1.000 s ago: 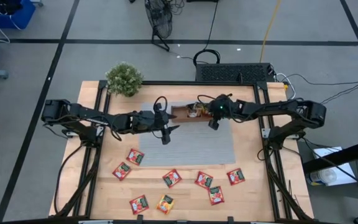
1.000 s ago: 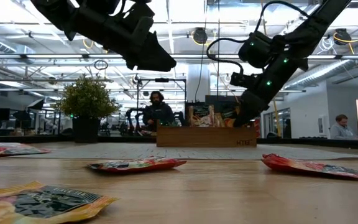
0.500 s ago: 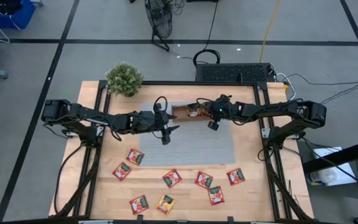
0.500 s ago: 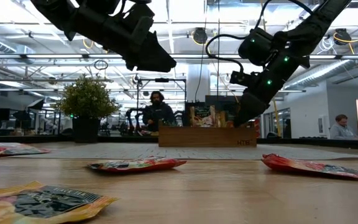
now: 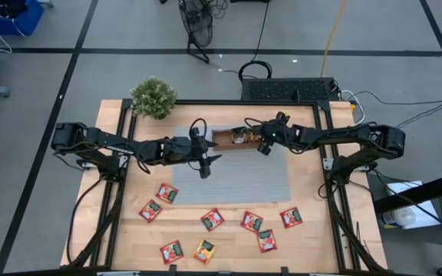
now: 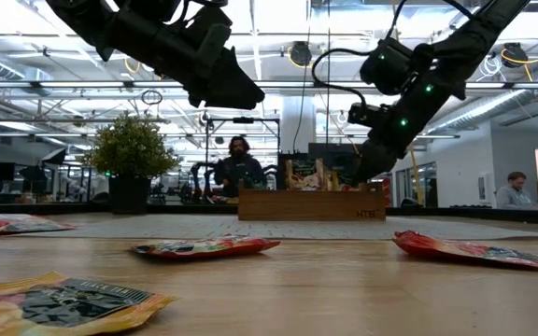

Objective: Pick & Place Tea
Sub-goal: Put the yellow tea bag into the right section of the wooden organizer

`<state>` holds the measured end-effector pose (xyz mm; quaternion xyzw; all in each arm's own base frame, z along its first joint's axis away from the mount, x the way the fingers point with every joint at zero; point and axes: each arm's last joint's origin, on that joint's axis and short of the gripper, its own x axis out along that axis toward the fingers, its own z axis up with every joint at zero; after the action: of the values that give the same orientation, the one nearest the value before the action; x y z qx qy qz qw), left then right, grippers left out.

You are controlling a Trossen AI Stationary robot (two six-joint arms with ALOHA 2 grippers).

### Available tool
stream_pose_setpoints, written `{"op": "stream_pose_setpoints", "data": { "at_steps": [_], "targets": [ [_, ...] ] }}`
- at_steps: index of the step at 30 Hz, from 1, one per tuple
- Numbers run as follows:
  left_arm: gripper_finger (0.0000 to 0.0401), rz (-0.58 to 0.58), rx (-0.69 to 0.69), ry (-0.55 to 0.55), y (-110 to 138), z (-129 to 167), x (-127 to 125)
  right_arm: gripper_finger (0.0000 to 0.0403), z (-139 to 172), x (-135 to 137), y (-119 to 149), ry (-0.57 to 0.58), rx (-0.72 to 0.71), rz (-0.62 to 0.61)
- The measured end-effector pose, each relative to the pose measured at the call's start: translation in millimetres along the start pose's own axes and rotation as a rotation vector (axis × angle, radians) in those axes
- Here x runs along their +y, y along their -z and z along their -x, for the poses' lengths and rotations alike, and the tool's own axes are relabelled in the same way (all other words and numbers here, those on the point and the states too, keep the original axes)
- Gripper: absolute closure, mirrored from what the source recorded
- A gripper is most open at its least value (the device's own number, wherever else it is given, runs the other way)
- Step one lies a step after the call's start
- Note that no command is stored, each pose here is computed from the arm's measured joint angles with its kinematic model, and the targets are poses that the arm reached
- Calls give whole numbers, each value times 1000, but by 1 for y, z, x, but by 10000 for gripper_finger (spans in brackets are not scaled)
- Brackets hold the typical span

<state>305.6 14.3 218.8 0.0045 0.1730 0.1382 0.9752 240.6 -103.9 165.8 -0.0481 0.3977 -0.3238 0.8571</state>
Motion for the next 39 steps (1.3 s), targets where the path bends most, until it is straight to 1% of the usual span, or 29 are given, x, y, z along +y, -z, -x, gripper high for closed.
{"op": "stream_pose_setpoints", "data": {
  "at_steps": [6,7,9,11,13,15,17,19,22,24,29,34,39],
  "targets": [
    [187,-1,5,0,0,0,0,300,5,3,-4,-18,-35,-2],
    [187,-3,10,0,1,0,0,302,6,5,-5,-33,-44,2],
    [187,-1,17,-1,1,0,0,310,10,9,-5,-112,-50,38],
    [187,-1,19,-1,2,0,0,332,12,12,-7,-185,-78,56],
    [187,-1,19,-1,2,0,0,374,13,13,-9,-220,-80,89],
    [187,-2,18,-1,2,0,0,394,14,11,-16,-247,-72,124],
    [187,-1,18,-1,2,0,0,400,18,3,-31,-307,-47,116],
    [187,-1,18,-1,2,0,0,402,18,-2,-45,-359,13,116],
    [187,1,16,-1,1,0,0,402,12,-3,-48,-389,150,160],
    [187,2,15,-1,1,0,0,403,5,-2,-49,-394,181,180],
    [187,3,13,-1,1,0,0,403,-13,3,-40,-397,252,199],
    [187,3,19,-1,2,0,0,403,-24,7,-36,-349,278,222],
    [187,2,24,-1,2,0,0,403,-34,9,-32,-347,299,229]
  ]
}}
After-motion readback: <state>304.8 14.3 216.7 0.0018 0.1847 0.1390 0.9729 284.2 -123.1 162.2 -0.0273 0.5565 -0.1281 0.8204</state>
